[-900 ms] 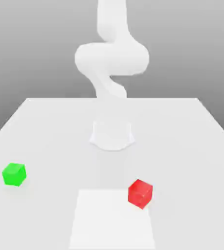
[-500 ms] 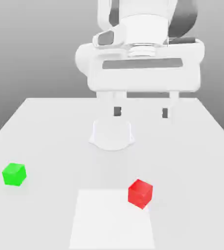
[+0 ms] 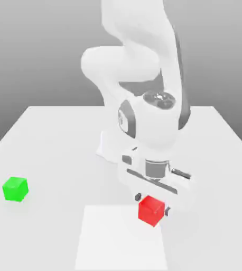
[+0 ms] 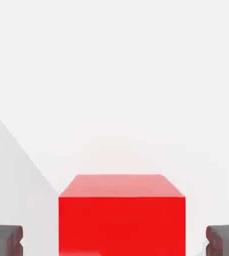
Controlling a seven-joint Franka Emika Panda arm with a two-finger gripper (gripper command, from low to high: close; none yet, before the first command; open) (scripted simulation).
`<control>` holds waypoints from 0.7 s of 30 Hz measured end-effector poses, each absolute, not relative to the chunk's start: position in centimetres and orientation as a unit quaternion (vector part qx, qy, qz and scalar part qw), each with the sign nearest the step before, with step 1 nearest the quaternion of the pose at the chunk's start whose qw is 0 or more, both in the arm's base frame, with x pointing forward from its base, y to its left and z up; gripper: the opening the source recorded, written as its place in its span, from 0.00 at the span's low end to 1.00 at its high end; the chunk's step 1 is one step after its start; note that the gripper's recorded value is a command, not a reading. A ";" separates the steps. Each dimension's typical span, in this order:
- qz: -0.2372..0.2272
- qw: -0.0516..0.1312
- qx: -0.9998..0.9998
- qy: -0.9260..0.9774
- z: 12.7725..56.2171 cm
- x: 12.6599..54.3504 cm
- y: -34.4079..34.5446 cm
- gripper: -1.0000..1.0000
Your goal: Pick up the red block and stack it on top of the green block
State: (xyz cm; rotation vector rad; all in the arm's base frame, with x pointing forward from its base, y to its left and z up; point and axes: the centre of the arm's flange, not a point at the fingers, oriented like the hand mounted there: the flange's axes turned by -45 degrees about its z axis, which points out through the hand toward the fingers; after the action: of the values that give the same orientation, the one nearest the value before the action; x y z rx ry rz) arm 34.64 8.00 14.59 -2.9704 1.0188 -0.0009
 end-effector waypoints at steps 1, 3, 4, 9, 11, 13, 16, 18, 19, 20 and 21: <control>0.000 0.001 -0.946 0.324 14.6 34.6 8.0 0.00; -0.001 0.001 -0.946 0.324 14.6 34.7 8.0 0.00; -0.001 0.001 -0.946 0.325 14.6 34.7 8.0 0.00; -0.002 0.002 -0.946 0.325 16.7 34.9 8.1 0.00; -0.002 0.001 -0.946 0.325 18.2 34.9 8.1 0.00; -0.002 0.001 -0.947 0.321 19.8 34.7 8.3 0.00; -0.001 0.000 -0.932 0.363 21.2 35.6 3.9 0.00; -0.001 0.000 -0.916 0.402 21.7 36.3 -0.8 0.00; -0.001 0.000 -0.907 0.420 21.9 36.4 -3.1 0.00; -0.001 0.000 -0.899 0.439 22.1 36.4 -5.5 0.00; -0.002 0.000 -0.889 0.457 22.4 36.2 -7.9 0.00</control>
State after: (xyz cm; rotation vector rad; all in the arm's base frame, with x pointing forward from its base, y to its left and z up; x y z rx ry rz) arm 36.15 -7.94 22.35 -2.7937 1.4352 -0.0047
